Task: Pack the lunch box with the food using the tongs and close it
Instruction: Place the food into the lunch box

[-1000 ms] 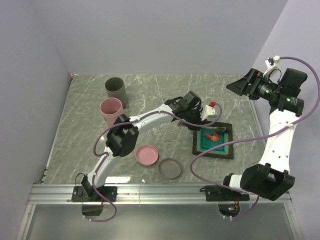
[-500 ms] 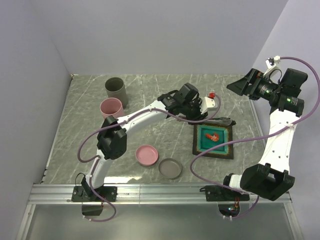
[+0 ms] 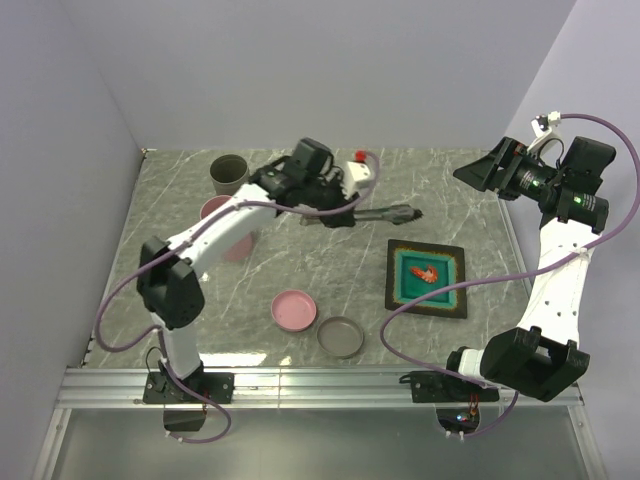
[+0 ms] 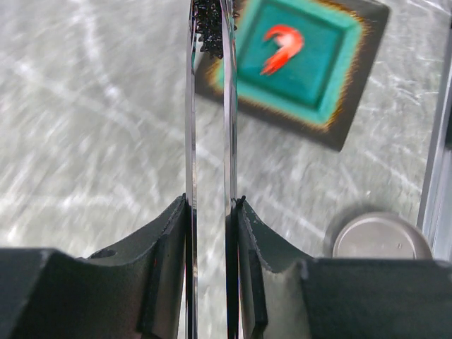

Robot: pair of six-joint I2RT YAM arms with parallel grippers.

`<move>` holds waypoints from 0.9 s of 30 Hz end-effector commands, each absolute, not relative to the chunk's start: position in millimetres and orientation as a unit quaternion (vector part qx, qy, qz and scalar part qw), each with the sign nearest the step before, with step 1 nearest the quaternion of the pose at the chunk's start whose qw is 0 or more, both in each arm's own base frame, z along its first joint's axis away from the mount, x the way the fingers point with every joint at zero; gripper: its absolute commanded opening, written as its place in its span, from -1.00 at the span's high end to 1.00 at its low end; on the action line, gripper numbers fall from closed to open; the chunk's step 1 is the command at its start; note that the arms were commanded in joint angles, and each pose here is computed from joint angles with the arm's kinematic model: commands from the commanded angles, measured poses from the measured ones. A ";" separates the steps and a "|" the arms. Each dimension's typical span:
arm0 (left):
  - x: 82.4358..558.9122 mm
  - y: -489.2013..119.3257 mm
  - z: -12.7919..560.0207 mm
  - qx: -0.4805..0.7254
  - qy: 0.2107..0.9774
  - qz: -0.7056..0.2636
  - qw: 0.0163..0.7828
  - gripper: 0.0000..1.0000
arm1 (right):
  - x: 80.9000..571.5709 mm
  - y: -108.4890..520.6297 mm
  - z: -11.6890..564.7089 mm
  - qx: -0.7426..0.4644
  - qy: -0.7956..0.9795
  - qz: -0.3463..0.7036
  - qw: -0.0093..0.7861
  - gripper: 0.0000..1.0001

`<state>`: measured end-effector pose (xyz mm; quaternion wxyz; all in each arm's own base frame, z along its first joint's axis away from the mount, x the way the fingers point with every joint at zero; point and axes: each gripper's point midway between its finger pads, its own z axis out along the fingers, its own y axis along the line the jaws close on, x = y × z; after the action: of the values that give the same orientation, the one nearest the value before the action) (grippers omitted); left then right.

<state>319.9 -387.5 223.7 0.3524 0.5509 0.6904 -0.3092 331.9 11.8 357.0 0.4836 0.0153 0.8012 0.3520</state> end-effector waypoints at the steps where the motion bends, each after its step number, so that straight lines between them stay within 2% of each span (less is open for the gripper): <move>1: 319.8 -353.5 270.0 0.532 0.682 -0.318 0.389 0.46 | 327.1 13.8 377.2 -0.009 0.786 0.348 0.511 -0.99; 9: 369.5 -228.2 304.0 0.427 0.741 -0.273 0.440 0.46 | 326.5 14.2 374.2 -0.010 0.786 0.348 0.510 -0.99; 18: 398.7 -92.2 320.5 0.321 0.789 -0.216 0.477 0.46 | 327.3 14.2 374.6 -0.008 0.786 0.351 0.508 -0.99; 27: 409.1 -14.0 293.9 0.259 0.826 -0.171 0.470 0.45 | 326.7 14.0 374.7 -0.007 0.787 0.349 0.509 -0.99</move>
<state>412.5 -16.7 286.5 0.4551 0.2419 0.8399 -0.1702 330.8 13.5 357.9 0.4826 0.0119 0.7996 0.3572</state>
